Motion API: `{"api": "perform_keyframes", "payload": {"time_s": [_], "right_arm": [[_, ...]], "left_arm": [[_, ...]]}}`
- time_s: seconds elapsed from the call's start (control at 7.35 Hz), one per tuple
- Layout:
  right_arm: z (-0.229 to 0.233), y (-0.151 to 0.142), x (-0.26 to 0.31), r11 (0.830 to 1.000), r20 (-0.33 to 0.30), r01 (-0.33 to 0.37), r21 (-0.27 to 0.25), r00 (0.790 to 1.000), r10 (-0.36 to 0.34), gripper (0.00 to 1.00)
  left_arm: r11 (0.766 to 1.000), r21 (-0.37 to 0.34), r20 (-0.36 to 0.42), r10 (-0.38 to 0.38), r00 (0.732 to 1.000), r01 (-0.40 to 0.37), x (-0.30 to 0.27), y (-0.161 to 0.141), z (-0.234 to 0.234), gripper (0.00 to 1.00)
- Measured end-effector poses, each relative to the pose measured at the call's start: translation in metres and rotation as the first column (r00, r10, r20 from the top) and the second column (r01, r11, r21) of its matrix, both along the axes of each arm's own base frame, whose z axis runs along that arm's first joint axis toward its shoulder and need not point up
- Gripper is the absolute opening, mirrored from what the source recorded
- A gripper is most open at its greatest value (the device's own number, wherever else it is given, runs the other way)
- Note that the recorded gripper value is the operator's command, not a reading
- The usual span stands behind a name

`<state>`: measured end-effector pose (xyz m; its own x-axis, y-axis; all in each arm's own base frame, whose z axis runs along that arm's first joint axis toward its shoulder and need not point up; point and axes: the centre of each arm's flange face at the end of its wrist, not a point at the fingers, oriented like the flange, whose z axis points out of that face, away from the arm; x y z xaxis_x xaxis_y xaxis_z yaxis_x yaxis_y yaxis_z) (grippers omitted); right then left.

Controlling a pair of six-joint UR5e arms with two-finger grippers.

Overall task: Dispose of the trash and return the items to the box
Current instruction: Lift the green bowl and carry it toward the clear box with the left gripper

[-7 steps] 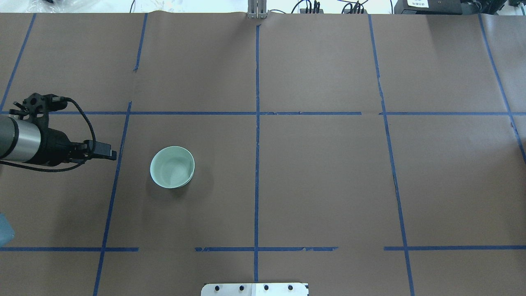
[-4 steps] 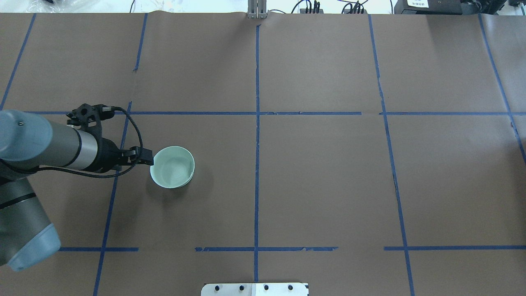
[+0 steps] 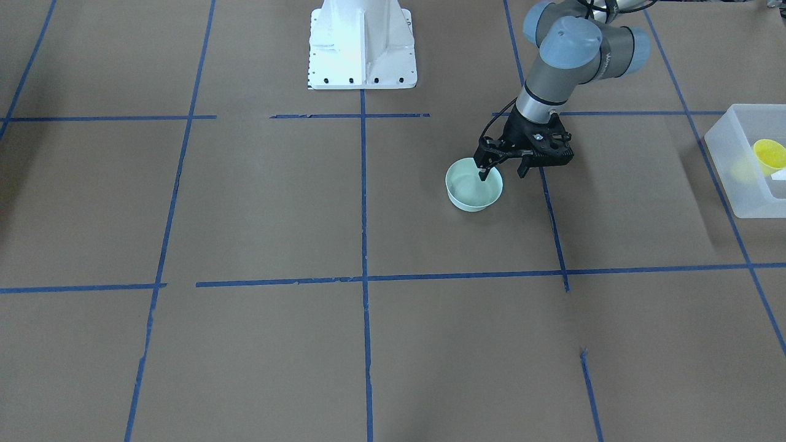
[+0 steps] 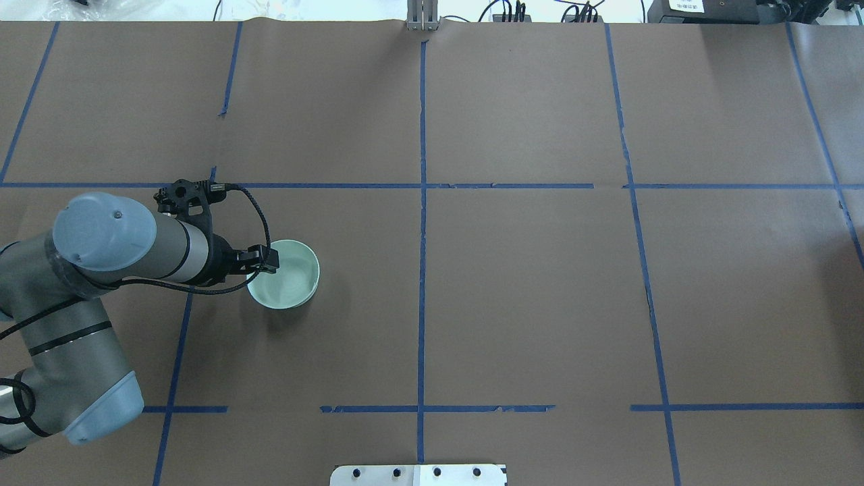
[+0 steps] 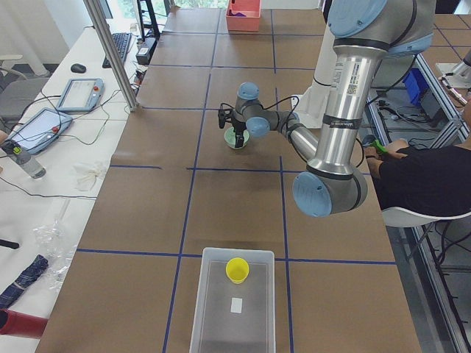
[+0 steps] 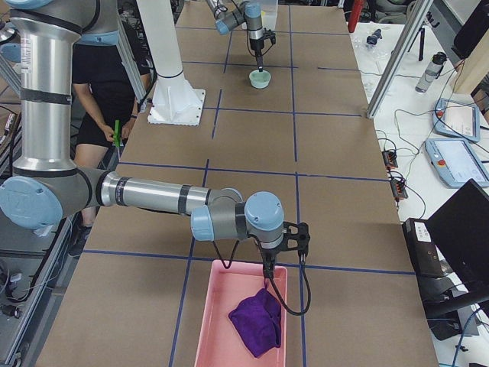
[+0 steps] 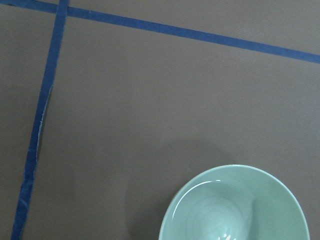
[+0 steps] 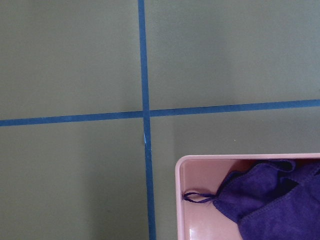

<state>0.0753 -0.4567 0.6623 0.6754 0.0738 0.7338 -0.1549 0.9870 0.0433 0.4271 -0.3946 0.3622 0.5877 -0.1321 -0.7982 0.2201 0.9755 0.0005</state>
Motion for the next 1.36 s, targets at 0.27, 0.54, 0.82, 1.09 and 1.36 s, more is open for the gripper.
{"api": "perform_keyframes", "payload": {"time_s": [0.27,0.54,0.82,1.09,1.36], "right_arm": [[-0.018,-0.005,-0.020,1.000,0.013,-0.001,-0.011,1.000,0.001,1.00],[-0.037,-0.008,-0.036,1.000,0.022,0.004,-0.008,1.000,-0.003,1.00],[-0.049,-0.010,-0.047,1.000,0.025,0.016,0.004,1.000,-0.016,1.00],[-0.054,-0.011,-0.054,0.999,0.020,0.030,0.018,0.999,-0.031,1.00],[-0.052,-0.010,-0.058,0.999,0.013,0.040,0.021,0.999,-0.040,1.00]], "left_arm": [[1.000,-0.025,0.008,0.007,1.000,-0.007,0.019,0.006,0.005,0.52],[0.999,-0.036,0.023,0.007,1.000,-0.007,0.027,0.006,0.012,0.00],[0.999,-0.034,0.021,0.003,1.000,-0.002,0.022,0.005,0.011,0.00],[1.000,-0.031,-0.004,0.003,1.000,-0.004,0.004,0.005,-0.007,0.00],[0.998,-0.053,-0.026,-0.022,0.999,0.021,-0.059,-0.024,-0.038,0.00]]}}
